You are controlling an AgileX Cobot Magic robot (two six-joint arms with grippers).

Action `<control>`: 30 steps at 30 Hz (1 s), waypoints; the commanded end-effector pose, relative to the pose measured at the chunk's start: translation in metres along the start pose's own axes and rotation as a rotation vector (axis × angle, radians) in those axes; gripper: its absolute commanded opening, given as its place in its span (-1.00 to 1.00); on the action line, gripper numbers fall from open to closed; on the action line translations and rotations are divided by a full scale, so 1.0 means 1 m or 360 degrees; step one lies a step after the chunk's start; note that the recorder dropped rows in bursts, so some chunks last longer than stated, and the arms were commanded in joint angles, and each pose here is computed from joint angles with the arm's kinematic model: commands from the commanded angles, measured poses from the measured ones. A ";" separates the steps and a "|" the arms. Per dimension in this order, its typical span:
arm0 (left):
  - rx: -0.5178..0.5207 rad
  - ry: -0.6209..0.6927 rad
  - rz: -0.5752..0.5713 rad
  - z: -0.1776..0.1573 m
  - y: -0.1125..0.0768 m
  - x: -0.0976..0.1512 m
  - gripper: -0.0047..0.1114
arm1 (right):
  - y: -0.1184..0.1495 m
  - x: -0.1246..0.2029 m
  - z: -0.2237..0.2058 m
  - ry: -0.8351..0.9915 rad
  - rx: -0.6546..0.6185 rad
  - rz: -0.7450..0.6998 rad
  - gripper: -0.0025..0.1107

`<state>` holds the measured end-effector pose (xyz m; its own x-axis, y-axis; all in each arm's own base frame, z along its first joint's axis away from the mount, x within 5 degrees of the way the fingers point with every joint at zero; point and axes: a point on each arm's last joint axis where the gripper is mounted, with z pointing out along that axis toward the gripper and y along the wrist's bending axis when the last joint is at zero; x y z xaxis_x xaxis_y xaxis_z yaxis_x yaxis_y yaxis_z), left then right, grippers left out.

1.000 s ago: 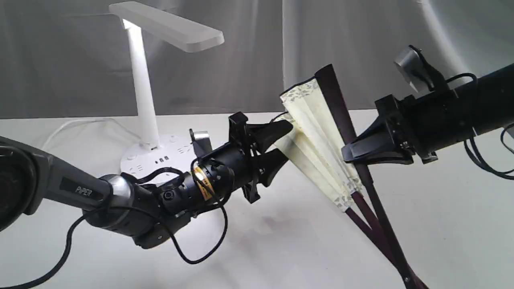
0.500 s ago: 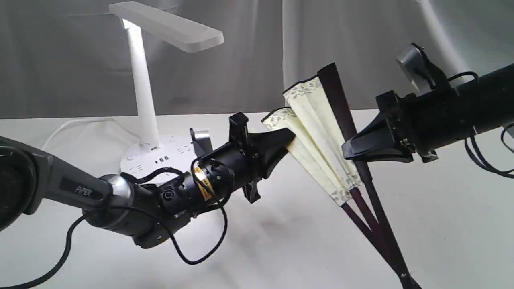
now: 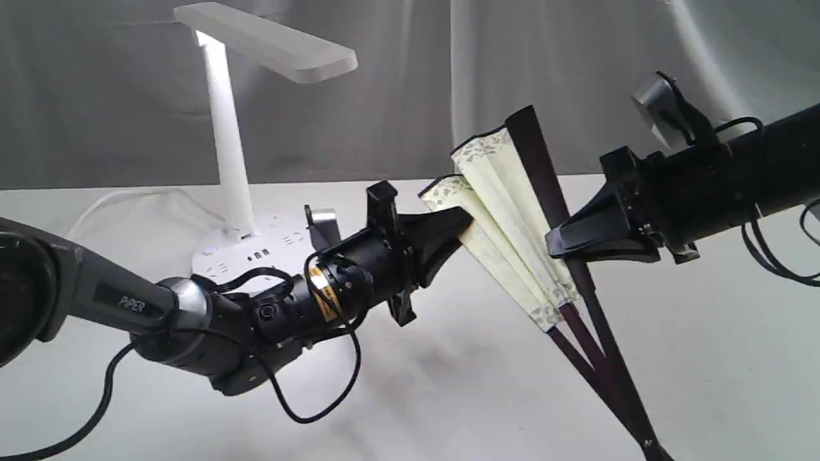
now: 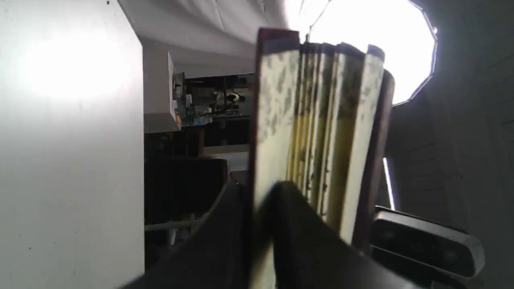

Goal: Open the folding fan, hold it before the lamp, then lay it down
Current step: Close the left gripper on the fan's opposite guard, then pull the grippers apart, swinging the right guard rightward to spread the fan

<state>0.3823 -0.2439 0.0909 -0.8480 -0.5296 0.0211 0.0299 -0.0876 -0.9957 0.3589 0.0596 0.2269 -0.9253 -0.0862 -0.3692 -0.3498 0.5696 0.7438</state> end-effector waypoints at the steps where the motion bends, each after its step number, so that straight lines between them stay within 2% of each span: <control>1: -0.0018 0.0077 0.0000 0.002 0.000 0.006 -0.92 | 0.004 -0.002 -0.004 -0.0042 -0.0010 -0.0026 -0.96; 8: -0.0026 0.0099 -0.0028 0.002 0.001 0.007 -0.92 | 0.003 -0.002 -0.004 -0.0047 -0.0005 -0.0026 -0.93; 15: -0.0037 0.0129 -0.0052 0.002 0.001 0.009 -0.92 | 0.002 -0.003 -0.004 -0.0066 0.0017 -0.0022 -0.53; 19: -0.0041 0.0138 -0.0057 0.002 0.001 0.009 -0.92 | 0.000 -0.006 -0.004 -0.0106 0.0062 -0.0017 -0.38; 24: -0.0044 0.0173 -0.0038 0.003 0.001 0.011 -0.92 | -0.005 -0.009 0.000 -0.0168 0.0025 0.0056 -0.35; 30: -0.0036 0.0240 -0.0028 0.007 -0.003 0.012 -0.92 | -0.026 -0.014 0.017 -0.0242 -0.0093 0.0253 -0.35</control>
<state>0.3784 -0.2516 0.0934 -0.9029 -0.4282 0.0370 -0.0019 -0.0820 -0.9966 0.3780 0.0607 0.2041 -0.9426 0.0699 -0.3265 -0.2376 0.5465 0.8031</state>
